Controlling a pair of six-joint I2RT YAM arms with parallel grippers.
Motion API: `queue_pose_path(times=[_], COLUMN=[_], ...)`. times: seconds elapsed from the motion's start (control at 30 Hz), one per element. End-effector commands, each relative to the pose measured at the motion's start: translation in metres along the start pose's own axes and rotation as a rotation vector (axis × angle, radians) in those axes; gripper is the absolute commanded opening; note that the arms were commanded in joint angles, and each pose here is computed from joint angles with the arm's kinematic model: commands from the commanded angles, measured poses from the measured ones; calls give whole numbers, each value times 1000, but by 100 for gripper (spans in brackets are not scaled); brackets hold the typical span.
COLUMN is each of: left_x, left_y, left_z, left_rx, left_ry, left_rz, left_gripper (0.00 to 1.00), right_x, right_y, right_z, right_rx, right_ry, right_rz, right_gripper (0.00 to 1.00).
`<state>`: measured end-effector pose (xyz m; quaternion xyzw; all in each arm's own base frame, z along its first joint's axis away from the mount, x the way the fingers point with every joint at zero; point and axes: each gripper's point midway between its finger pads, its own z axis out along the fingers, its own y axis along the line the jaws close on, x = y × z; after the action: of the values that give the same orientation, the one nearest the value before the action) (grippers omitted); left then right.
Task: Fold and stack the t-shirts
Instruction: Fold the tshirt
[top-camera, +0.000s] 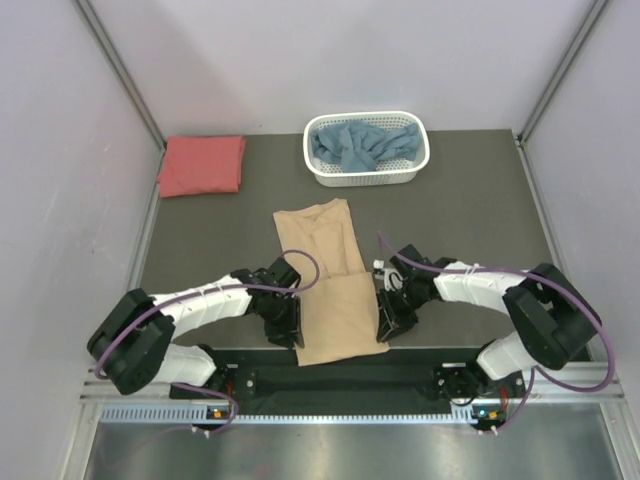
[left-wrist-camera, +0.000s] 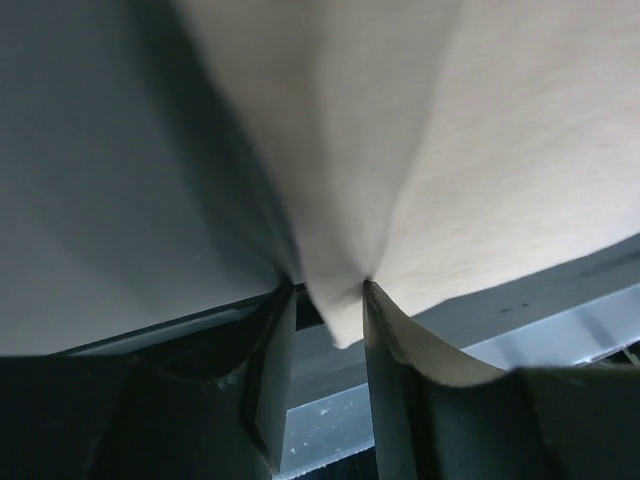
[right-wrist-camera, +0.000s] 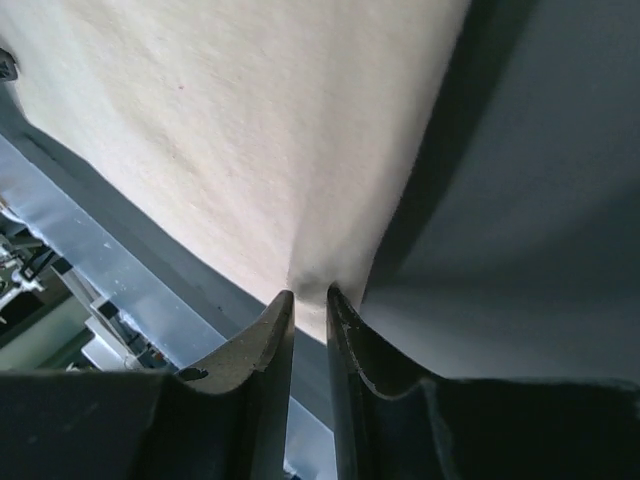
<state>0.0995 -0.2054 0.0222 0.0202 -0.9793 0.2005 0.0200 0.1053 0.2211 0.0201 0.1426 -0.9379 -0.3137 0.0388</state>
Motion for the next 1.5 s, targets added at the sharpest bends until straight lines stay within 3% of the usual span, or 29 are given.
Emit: queue_pose_path(times=[0.0,0.07,0.23,0.47,1.03,1.47], left_x=[-1,-4,2,8,14,17], left_y=[7,-1,-15,-16,-17,-18], left_z=[-4,-16,-36,-37,-35,-42], left_rx=[-34,-7,69,104,124,128], left_ry=[-45,-83,-105,-99,-74,-69], left_rz=[-6,2,-36,-74,-93,-90], left_gripper=[39,40,55,58,58,58], right_x=[-13,-16,-14,-8,14,4], right_y=[-1,-3,6,-2,4,-1], right_z=[-9,-19,-30,-28,-6,2], right_rx=[32,71,54,14,-142,-127], right_ry=[-79,-113,-142,-154,-82,-151], right_rz=[-31,-44,-46,-8,103,306], right_gripper=[22,25,40,51,47,41])
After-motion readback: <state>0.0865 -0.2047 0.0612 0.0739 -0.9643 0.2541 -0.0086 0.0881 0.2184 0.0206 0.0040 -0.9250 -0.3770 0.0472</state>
